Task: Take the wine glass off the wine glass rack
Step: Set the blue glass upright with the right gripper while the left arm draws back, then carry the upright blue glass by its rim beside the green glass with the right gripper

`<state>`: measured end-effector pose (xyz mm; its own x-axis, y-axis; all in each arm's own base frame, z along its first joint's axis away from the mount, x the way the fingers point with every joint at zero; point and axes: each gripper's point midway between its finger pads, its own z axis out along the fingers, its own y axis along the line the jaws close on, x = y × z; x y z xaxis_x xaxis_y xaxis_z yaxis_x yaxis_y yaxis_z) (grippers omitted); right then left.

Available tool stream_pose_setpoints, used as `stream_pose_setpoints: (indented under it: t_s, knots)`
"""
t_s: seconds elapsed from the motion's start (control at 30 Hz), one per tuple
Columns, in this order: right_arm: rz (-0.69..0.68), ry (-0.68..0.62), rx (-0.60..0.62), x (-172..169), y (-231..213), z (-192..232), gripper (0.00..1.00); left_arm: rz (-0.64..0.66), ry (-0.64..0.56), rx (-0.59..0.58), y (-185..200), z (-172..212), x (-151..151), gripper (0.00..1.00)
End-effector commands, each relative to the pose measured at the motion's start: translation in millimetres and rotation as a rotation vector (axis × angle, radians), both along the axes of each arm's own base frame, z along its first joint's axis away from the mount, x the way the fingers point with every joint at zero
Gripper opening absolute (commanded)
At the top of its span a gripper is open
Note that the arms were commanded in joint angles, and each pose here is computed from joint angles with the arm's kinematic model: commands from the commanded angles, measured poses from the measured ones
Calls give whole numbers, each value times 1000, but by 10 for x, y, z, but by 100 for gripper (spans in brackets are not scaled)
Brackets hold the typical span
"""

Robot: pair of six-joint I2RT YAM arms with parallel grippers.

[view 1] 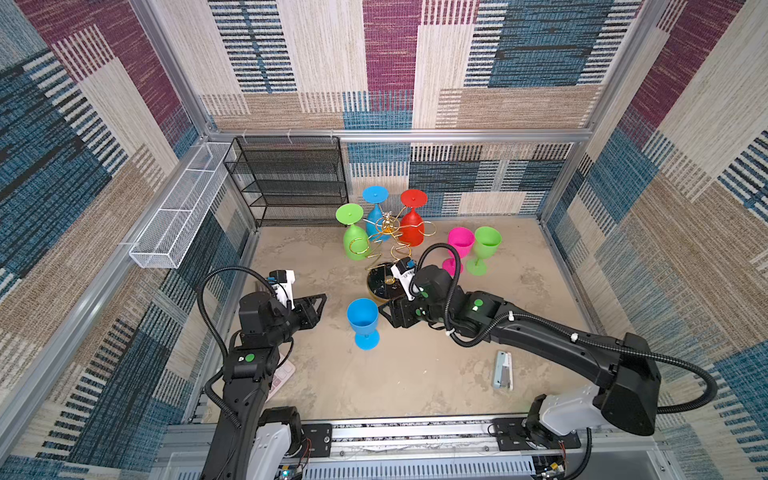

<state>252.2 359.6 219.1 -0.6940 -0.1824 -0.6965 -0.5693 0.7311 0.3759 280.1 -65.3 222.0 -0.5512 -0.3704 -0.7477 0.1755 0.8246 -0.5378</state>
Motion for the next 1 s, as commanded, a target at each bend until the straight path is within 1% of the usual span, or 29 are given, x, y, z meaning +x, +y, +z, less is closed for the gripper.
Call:
stream_pose_setpoints:
  t_s: [0.0,0.1,0.27,0.4,0.53,0.8,0.97]
  knots:
    - [-88,-1,-48,69,11,-35,71,79,-32,34,137,75,67,43]
    - [-123,-1,-112,93,44,-116,71,106,-53,56,193,136,104,45]
    - [-126,10,-166,90,162,-222,71,162,-82,112,314,188,130,47]
    - [-127,20,-228,66,246,-353,66,200,-95,157,401,188,117,48]
    - [-127,32,-239,77,309,-428,57,208,-109,171,420,213,95,49]
    - [-120,48,-267,94,377,-526,33,223,-117,188,454,238,48,51]
    - [-119,49,-271,83,365,-503,18,237,-112,195,478,231,29,52]
